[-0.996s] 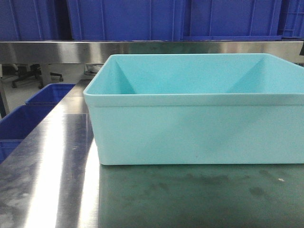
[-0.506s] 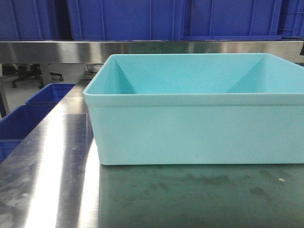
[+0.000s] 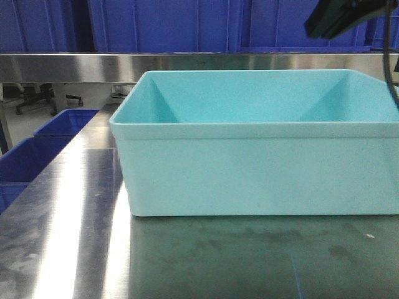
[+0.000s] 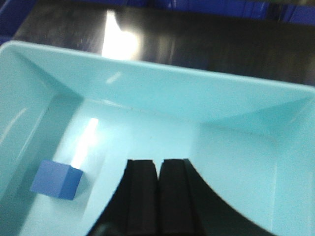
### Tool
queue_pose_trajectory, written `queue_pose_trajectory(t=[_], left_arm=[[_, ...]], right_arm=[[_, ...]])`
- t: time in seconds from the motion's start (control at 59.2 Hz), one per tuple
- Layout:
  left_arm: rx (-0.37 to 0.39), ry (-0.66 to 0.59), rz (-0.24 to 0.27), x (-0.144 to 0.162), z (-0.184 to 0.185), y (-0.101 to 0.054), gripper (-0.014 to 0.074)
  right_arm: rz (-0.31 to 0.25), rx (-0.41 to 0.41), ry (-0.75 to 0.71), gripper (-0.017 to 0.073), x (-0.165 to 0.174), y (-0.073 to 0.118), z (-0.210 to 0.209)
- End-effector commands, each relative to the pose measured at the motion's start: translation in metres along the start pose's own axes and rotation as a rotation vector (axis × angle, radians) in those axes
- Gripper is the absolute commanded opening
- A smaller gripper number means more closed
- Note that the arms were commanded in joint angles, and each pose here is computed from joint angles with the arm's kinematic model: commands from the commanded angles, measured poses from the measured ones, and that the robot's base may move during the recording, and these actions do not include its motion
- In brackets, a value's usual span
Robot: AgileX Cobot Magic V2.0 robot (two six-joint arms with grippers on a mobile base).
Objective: Pick red cube and place on left shelf
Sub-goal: 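Move the open right gripper over the red cube in the bin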
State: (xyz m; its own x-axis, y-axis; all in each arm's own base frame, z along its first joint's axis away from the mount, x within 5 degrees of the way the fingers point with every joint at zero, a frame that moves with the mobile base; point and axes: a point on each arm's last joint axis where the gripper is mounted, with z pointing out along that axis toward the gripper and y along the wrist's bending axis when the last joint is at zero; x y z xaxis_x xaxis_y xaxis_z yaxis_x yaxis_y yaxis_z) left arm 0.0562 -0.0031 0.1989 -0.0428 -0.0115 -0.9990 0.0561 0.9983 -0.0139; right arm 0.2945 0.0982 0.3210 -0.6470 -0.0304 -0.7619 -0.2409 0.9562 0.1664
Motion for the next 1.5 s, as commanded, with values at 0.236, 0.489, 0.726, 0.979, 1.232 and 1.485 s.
queue_pose_trajectory(t=[0.236,0.489,0.726,0.979,1.232,1.485], left_arm=[[0.007,-0.083,-0.005,-0.001,-0.001,0.000,0.0101],[0.007,-0.083,-0.005,-0.001,-0.001,0.000,0.0101],[0.007,-0.083,-0.005,-0.001,-0.001,0.000,0.0101],[0.007,-0.083,-0.005,-0.001,-0.001,0.000,0.0101],[0.007,-0.083,-0.005,-0.001,-0.001,0.000,0.0101],[0.007,-0.083,-0.005,-0.001,-0.001,0.000,0.0101]], right_arm=[[-0.024,-0.035,-0.041,0.0460,-0.009,0.013,0.009],[-0.026,-0.030,0.032,0.0517,0.000,0.014,0.026],[-0.025,-0.024,0.070,0.0517,0.005,0.012,0.038],[-0.024,-0.018,0.110,0.0517,0.011,0.011,0.048],[-0.023,-0.017,0.107,0.0517,0.011,0.011,0.051],[-0.023,-0.018,0.091,0.0517,0.010,0.011,0.051]])
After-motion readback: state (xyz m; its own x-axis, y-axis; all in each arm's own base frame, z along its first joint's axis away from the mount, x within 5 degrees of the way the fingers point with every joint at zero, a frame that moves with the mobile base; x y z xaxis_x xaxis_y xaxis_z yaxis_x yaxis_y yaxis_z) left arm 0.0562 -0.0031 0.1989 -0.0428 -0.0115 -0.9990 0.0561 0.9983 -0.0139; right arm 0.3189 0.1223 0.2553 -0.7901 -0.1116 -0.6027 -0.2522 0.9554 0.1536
